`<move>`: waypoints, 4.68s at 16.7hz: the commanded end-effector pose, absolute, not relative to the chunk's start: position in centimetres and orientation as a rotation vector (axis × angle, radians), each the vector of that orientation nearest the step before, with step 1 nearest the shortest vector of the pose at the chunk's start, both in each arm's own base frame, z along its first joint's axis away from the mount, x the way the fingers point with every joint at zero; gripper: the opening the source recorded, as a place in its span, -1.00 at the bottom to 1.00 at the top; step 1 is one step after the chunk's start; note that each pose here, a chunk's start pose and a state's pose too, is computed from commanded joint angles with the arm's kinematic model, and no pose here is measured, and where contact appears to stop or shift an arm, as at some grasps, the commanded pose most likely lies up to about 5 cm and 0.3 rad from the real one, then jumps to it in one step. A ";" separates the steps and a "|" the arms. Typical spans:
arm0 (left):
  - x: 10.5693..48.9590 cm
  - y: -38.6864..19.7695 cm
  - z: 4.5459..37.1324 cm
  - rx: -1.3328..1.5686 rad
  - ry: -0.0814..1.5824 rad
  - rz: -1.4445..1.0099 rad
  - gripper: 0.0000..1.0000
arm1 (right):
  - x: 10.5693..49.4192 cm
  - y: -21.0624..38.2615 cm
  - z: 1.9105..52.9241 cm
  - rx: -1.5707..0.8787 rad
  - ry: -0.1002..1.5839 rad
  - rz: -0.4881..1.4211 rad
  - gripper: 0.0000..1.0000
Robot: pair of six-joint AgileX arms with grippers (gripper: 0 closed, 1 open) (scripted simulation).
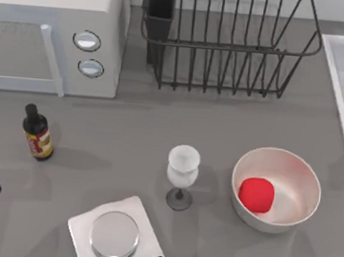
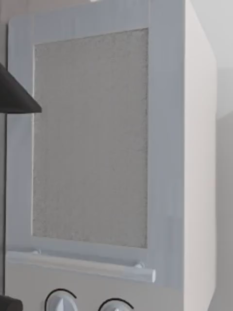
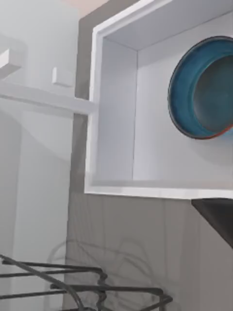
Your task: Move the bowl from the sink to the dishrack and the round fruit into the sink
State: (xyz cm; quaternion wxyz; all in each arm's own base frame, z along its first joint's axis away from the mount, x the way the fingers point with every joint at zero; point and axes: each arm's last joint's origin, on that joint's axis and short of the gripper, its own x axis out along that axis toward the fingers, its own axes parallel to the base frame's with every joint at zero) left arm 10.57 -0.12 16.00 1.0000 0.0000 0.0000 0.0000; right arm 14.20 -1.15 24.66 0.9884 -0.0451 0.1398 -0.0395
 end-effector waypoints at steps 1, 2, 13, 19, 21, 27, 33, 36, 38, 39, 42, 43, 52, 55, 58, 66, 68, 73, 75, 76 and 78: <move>10.6 -0.1 16.0 0.000 0.000 0.000 1.00 | 15.5 -1.4 25.8 -0.103 0.336 -0.084 1.00; 10.6 -0.1 16.0 0.000 0.000 0.000 1.00 | 17.0 -1.7 26.9 -0.115 0.393 -0.087 1.00; 10.6 -0.1 16.0 0.000 0.000 0.000 1.00 | 38.3 -9.0 27.5 -0.154 1.008 -0.079 1.00; 10.6 -0.1 16.0 0.000 0.000 0.000 1.00 | 45.0 -14.3 21.0 -0.092 1.270 -0.056 1.00; 10.6 -0.1 16.0 0.000 0.000 0.000 1.00 | 46.1 -15.4 19.0 -0.074 1.332 -0.036 1.00; 10.6 -0.1 16.0 0.000 0.000 0.000 1.00 | 47.4 -17.7 15.2 -0.011 1.454 -0.004 1.00; 10.6 -0.1 16.0 0.000 0.000 0.000 1.00 | 47.5 -18.4 14.8 0.007 1.471 -0.008 1.00; 10.6 -0.1 16.0 0.000 0.000 0.000 1.00 | 47.6 -18.2 14.8 0.002 1.470 -0.004 1.00; 10.6 -0.1 16.0 0.000 0.000 0.000 1.00 | 47.6 -18.3 14.1 0.006 1.473 -0.006 1.00; 10.6 -0.1 16.0 0.000 0.000 0.000 1.00 | 47.8 -18.3 13.2 0.008 1.475 -0.007 1.00; 10.6 -0.1 16.0 0.000 0.000 0.000 1.00 | 48.3 -18.5 9.2 0.005 1.466 -0.009 1.00; 10.6 -0.1 16.0 0.000 0.000 0.000 1.00 | 48.5 -18.5 7.8 0.005 1.463 -0.010 1.00; 10.6 -0.1 16.0 0.000 0.000 0.000 1.00 | 48.5 -18.5 4.8 0.007 1.471 -0.008 0.70; 10.6 -0.1 16.0 0.000 0.000 0.000 1.00 | 48.5 -18.5 4.8 0.007 1.471 -0.008 0.25; 10.6 -0.1 16.0 0.000 0.000 0.000 1.00 | 48.5 -18.5 4.8 0.007 1.471 -0.008 -0.21; 10.6 -0.1 16.0 0.000 0.000 0.000 1.00 | 48.5 -18.5 4.8 0.007 1.471 -0.008 -1.00; 10.6 -0.1 16.0 0.000 0.000 0.000 1.00 | 48.5 -18.5 4.8 0.007 1.471 -0.008 -1.00; 10.6 -0.1 16.0 0.000 0.000 0.000 1.00 | 48.5 -18.3 5.1 0.005 1.467 -0.007 -1.00; 10.6 -0.1 16.0 0.000 0.000 0.000 1.00 | 48.0 -18.9 6.3 0.007 1.468 -0.009 -1.00; 10.6 -0.1 16.0 0.000 0.000 0.000 1.00 | 47.4 -19.4 7.4 0.009 1.468 -0.010 -1.00; 10.6 -0.1 16.0 0.000 0.000 0.000 1.00 | 45.8 -20.6 10.5 0.010 1.472 -0.009 -1.00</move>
